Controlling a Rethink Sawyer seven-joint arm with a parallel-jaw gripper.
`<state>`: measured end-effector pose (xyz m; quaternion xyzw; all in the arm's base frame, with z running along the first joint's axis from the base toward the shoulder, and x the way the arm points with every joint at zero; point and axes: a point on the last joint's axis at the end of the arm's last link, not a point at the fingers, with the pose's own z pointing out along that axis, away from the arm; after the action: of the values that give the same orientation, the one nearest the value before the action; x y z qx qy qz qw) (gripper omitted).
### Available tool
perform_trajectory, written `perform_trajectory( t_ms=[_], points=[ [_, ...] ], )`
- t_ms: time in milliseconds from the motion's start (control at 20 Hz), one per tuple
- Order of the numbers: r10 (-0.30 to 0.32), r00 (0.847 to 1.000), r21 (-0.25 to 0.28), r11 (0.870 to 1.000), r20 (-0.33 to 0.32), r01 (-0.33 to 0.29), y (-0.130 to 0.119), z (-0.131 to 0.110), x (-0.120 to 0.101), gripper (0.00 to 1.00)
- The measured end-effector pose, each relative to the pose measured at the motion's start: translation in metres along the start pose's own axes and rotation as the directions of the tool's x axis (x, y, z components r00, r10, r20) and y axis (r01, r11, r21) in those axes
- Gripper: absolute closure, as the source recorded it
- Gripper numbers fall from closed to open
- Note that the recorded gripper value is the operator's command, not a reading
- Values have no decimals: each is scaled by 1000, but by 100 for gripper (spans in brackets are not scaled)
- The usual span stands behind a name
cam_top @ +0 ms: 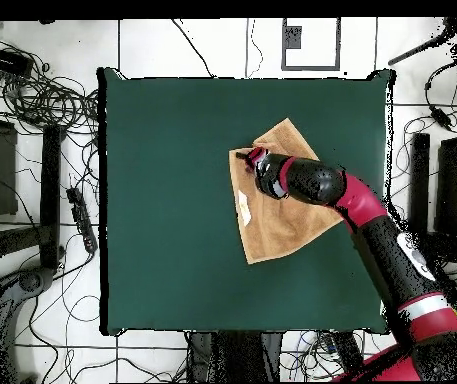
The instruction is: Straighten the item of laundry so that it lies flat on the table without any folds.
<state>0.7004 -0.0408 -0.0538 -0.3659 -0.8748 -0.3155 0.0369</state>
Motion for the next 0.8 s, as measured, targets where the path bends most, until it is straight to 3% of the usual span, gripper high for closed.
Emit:
perform_trajectory(
  t_ms=[500, 800],
  points=[
    [-13, 996, -35, 999, -93, 10, 15, 34, 41, 0],
    [-20, 995, -36, 999, -101, 16, 18, 37, 46, 0]
  ],
)
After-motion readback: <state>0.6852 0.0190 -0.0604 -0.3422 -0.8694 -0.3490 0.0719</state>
